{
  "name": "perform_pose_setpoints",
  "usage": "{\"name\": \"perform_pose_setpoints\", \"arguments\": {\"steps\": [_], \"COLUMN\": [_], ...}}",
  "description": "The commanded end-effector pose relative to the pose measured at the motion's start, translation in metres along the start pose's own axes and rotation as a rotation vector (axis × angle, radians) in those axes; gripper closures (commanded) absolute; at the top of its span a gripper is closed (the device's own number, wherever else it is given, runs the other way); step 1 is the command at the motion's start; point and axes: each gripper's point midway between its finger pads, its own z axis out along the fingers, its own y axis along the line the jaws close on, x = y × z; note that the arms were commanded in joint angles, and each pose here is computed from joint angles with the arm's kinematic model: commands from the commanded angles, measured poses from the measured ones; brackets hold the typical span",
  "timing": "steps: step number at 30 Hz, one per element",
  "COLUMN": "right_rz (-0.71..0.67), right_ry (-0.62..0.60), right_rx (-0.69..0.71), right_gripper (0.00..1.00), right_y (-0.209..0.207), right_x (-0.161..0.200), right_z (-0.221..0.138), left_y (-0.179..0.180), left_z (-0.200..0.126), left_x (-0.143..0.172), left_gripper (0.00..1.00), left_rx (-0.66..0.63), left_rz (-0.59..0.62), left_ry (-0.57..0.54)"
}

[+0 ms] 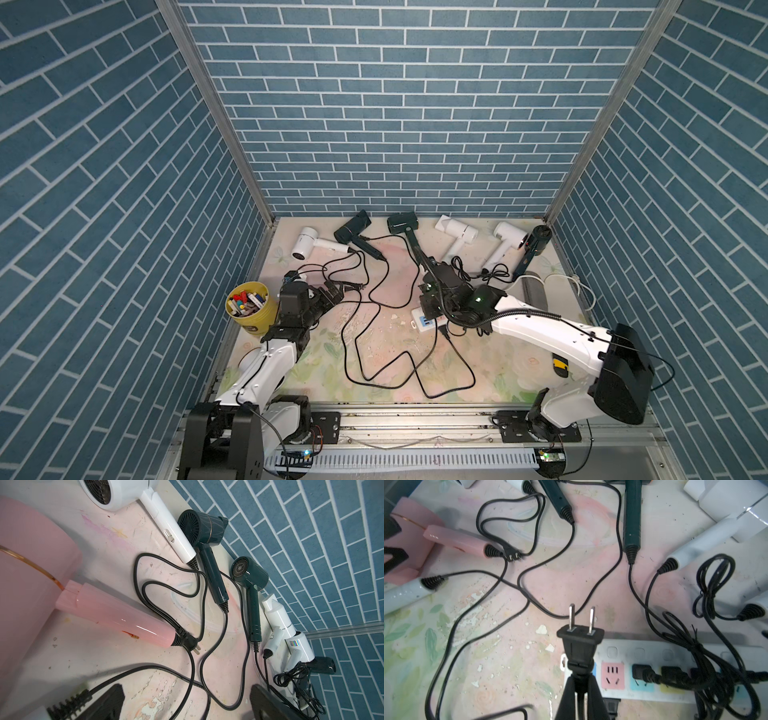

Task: Charge the blow dryers
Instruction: Pick up the plug from the center of the board, then adjust the socket at the center of the board.

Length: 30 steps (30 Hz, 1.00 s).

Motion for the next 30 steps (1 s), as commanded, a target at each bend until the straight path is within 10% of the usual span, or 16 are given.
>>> {"name": "perform_pose_setpoints", "arguments": {"steps": [1, 30], "right_rz": [-0.028, 0.063], "right_ry": [0.034, 0.366], "right_rx": [-0.027, -0.032], "right_gripper": [1.0, 1.0], "right_y": [-0.022, -0.069], "right_x": [0.02, 0.135], "right_z": [-0.008, 0.011], "left_y": [-0.013, -0.069], "left_z": [0.005, 0.033], "left_x": [0.002, 0.053], "left_gripper": [0.01, 0.02], "left_rx": [0.026, 0.083], "left_rz": [0.05, 0.29], "left_ry": [0.006, 0.192]}}
